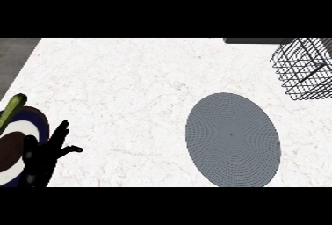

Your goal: Pick the bell pepper from the placemat and place it in the basket

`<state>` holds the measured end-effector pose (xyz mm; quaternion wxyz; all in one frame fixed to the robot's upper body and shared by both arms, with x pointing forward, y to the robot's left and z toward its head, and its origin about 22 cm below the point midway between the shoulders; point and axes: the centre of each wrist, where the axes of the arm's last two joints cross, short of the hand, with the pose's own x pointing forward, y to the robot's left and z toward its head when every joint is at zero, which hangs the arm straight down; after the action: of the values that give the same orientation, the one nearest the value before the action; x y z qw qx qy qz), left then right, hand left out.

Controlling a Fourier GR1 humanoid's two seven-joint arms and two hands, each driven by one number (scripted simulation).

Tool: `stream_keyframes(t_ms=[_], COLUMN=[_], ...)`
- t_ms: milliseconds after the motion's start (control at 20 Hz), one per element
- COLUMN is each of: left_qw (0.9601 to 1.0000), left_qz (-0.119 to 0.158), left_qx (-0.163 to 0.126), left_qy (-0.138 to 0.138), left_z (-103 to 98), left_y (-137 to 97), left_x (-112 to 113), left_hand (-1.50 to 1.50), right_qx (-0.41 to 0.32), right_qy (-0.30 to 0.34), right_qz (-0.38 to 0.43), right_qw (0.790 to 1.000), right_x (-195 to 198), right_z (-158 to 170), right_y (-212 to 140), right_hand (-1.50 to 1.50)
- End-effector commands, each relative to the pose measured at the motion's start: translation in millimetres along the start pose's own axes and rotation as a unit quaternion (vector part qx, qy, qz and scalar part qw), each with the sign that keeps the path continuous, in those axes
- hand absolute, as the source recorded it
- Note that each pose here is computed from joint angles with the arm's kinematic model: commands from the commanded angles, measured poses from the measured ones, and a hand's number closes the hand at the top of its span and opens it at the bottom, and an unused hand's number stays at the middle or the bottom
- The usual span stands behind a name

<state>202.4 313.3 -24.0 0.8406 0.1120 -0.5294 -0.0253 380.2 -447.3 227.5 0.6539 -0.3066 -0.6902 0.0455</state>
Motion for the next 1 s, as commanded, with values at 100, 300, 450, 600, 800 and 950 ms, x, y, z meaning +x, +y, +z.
stream_keyframes(t_ms=[100,300,450,600,800,950], left_qw=[0.9984,0.9979,0.9978,0.9978,0.9980,0.9979], left_qz=[0.011,0.016,0.016,0.022,0.021,0.017], left_qx=[-0.039,-0.045,-0.042,-0.042,-0.045,-0.050], left_qy=[0.039,0.045,0.048,0.047,0.039,0.039], left_z=[-10.6,-6.4,-8.3,-10.5,-0.4,-14.6], left_y=[-17.4,-28.5,-30.2,-24.2,-31.7,-22.1], left_x=[-10.7,-11.5,-8.9,-11.9,-23.3,7.4], left_hand=[0.00,0.00,0.00,0.00,0.00,0.00], right_qx=[-0.057,-0.040,-0.034,-0.042,-0.055,-0.078], right_qy=[0.037,0.026,0.014,0.002,-0.007,-0.014], right_qz=[0.095,0.137,0.161,0.155,0.125,0.091], right_qw=[0.993,0.989,0.986,0.987,0.991,0.993], right_x=[-33.2,-38.9,-43.0,-49.1,-43.4,-40.2], right_z=[3.1,2.4,-0.3,6.3,0.8,2.2], right_y=[-9.5,-18.1,-17.6,-51.3,-50.9,-68.1], right_hand=[1.50,1.50,-1.50,-1.50,-1.50,-1.50])
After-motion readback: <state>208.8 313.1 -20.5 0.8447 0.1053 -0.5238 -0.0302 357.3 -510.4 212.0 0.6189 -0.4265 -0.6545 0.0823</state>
